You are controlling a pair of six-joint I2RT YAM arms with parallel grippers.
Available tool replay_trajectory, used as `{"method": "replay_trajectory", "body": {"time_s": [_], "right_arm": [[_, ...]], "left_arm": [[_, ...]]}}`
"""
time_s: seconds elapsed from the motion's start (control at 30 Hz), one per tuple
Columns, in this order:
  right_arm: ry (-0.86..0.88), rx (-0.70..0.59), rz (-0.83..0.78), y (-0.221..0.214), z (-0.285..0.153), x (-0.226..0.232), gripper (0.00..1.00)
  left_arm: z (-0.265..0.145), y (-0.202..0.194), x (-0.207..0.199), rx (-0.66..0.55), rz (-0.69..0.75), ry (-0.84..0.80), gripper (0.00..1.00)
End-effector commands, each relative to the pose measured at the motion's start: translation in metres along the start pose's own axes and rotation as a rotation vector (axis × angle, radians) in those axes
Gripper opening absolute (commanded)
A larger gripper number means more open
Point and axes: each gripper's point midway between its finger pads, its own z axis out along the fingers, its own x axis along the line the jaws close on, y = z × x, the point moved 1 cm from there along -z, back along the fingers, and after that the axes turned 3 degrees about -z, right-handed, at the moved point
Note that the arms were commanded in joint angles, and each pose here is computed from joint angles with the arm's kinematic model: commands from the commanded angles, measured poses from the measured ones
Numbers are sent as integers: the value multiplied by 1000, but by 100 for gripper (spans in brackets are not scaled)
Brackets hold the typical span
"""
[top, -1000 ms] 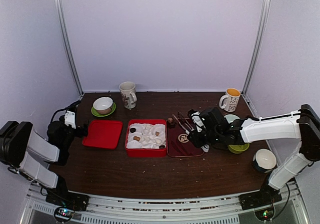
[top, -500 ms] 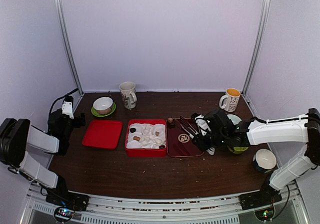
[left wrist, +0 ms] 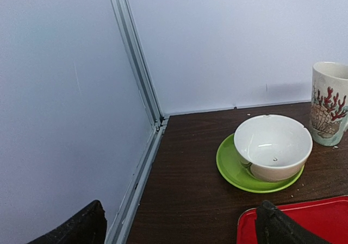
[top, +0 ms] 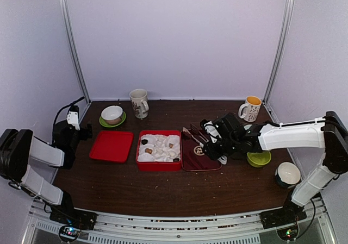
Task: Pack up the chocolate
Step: Pick up the fake chocolate from the plate.
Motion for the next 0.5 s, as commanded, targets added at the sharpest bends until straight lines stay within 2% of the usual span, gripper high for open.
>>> {"method": "replay_trajectory", "body": {"time_s": [0.0,0.47], "right_arm": [[-21,-1,12,14,7,-4,40],[-57,66,10,23,34,-21,39]], "left_arm": [[1,5,5,-18,-13,20,98],[1,5,5,-17,-13,21,98]]}}
